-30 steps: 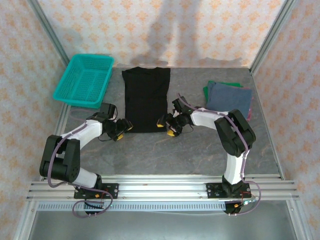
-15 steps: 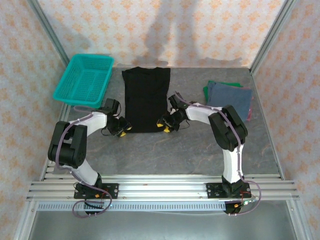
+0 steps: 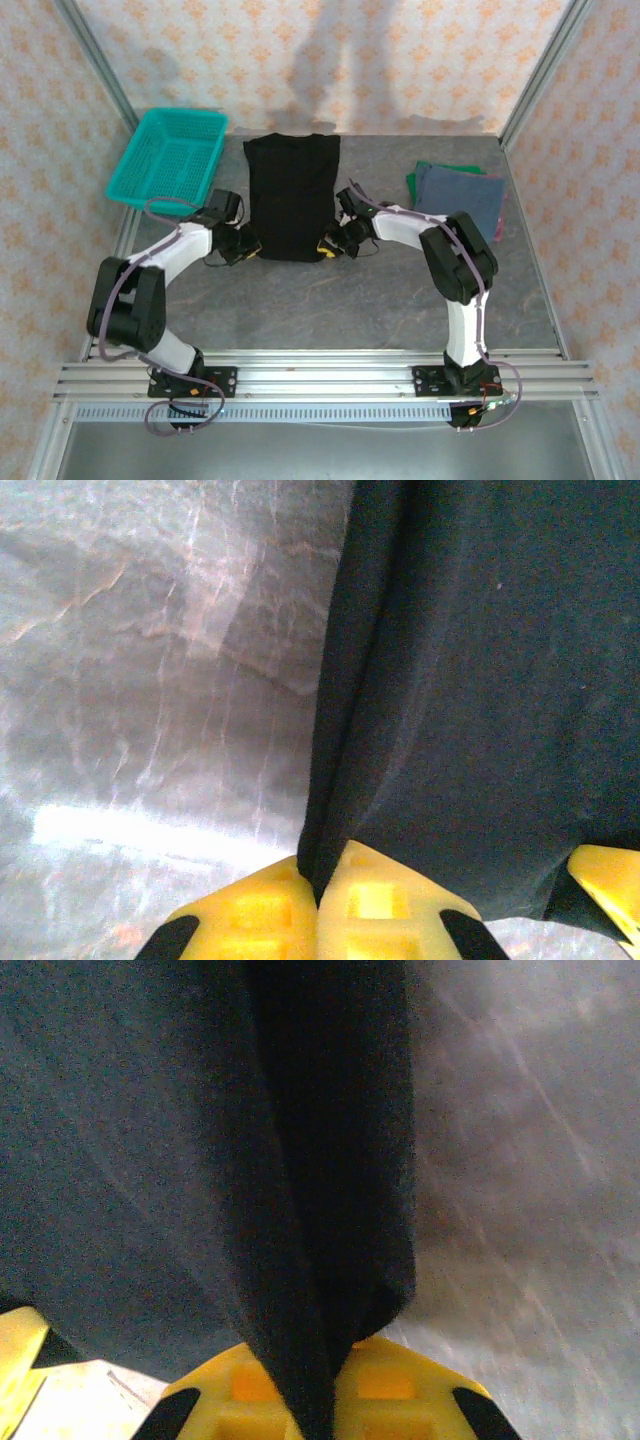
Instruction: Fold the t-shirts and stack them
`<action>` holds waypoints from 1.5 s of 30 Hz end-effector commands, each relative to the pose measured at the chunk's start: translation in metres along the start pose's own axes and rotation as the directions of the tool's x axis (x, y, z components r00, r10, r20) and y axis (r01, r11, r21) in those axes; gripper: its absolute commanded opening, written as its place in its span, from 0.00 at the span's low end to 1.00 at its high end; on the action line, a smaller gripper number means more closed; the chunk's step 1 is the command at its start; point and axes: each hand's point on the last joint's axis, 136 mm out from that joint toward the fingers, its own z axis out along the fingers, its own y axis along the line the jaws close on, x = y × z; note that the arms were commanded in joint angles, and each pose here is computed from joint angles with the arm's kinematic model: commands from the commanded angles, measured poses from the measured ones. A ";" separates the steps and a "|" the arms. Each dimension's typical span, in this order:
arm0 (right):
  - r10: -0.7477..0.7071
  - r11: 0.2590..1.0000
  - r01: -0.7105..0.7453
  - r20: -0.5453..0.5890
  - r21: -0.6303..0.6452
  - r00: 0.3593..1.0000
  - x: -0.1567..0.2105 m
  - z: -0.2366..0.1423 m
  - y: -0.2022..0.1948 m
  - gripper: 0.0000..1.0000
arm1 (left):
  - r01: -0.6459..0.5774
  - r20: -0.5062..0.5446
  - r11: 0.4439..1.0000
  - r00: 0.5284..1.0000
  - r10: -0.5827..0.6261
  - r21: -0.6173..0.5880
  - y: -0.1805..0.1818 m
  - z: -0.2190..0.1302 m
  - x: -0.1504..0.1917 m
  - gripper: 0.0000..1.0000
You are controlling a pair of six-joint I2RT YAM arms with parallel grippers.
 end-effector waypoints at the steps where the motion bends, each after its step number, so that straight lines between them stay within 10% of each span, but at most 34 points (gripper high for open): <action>1: -0.005 1.000 0.006 -0.004 0.005 1.000 0.022 -0.022 -0.005 0.00 | -0.033 -0.022 0.997 0.999 0.032 -0.074 0.023 -0.012 0.024 0.00; 19: 0.015 1.000 -0.015 -0.037 0.003 0.999 0.155 -0.083 -0.023 0.00 | -0.019 0.017 0.999 1.000 0.019 0.028 0.025 -0.110 0.126 0.00; 45: -0.052 0.998 0.055 0.087 -0.025 0.995 0.022 -0.131 0.056 0.00 | -0.059 0.091 0.998 0.994 0.056 0.030 -0.049 -0.125 0.001 0.00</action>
